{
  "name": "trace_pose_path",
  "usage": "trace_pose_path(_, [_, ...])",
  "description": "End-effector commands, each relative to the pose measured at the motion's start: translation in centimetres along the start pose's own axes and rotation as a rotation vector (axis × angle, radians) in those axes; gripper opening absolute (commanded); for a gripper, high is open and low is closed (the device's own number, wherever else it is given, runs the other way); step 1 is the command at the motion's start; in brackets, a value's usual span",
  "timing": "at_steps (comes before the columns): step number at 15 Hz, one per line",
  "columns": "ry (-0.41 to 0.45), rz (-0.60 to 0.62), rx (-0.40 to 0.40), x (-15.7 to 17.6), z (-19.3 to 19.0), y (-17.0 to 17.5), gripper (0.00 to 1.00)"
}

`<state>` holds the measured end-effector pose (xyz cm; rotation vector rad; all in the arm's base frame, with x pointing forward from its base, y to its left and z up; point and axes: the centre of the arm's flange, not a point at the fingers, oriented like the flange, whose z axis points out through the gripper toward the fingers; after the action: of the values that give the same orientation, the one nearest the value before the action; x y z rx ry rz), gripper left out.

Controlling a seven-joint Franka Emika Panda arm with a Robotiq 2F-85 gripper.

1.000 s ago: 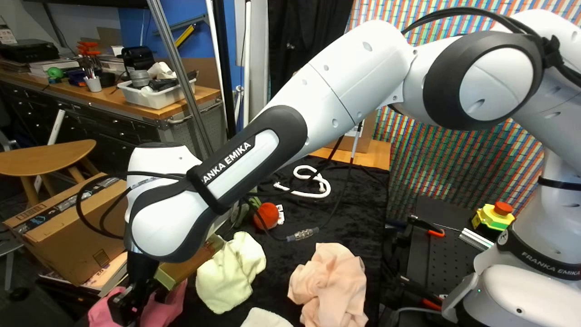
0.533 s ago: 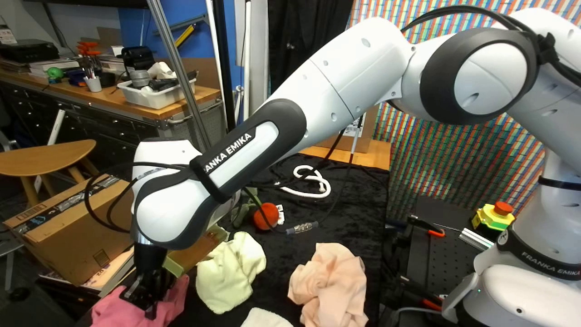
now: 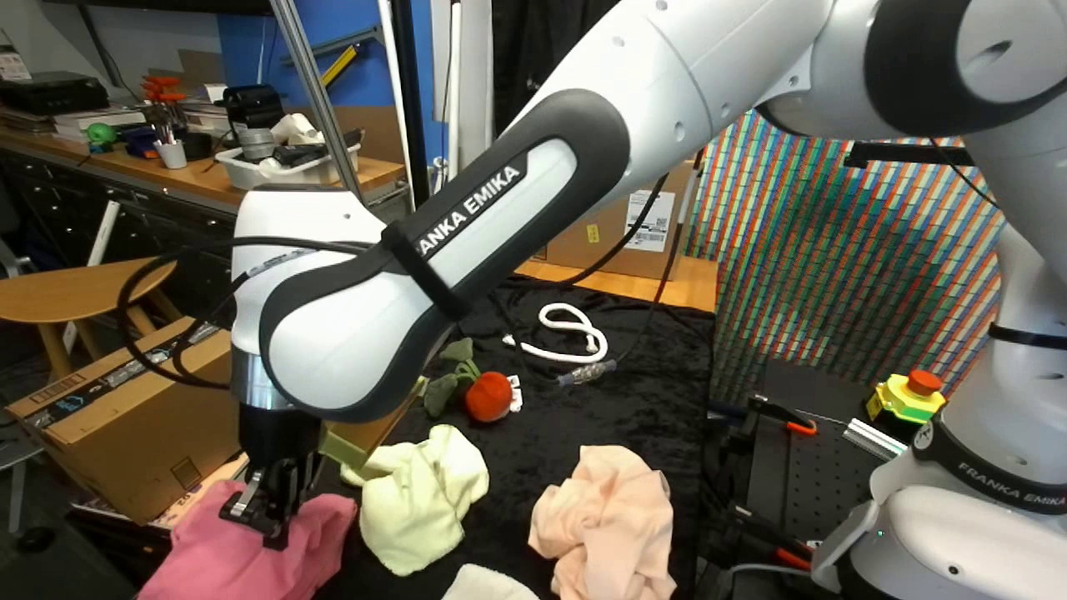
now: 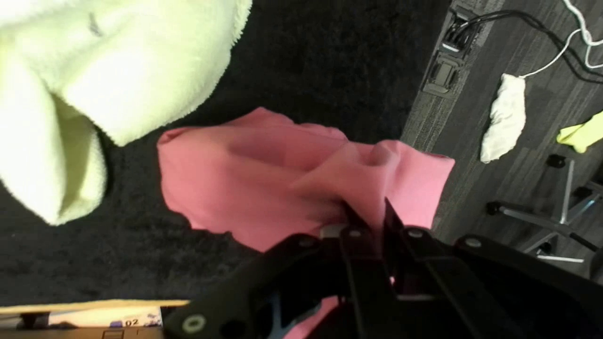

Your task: Pile the t-shirts, towels and radish on top of the white rope on the right

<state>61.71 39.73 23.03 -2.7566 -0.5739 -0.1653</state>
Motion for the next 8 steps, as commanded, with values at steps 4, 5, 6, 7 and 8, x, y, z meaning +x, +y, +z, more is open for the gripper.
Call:
trace_pose_path(4, [0.186,-0.054,-0.145,-5.9,-12.3,1.5,0.05])
trace_pose_path(5, [0.222,-0.042,-0.163,-6.3,-13.9,2.3,0.05])
trace_pose_path(6, [0.254,-0.03,-0.18,-6.8,-15.4,3.2,0.05])
trace_pose_path(7, [0.288,-0.013,-0.197,-7.5,-17.1,4.1,0.05])
trace_pose_path(8, [0.319,0.009,-0.215,-8.1,-18.6,5.2,0.05])
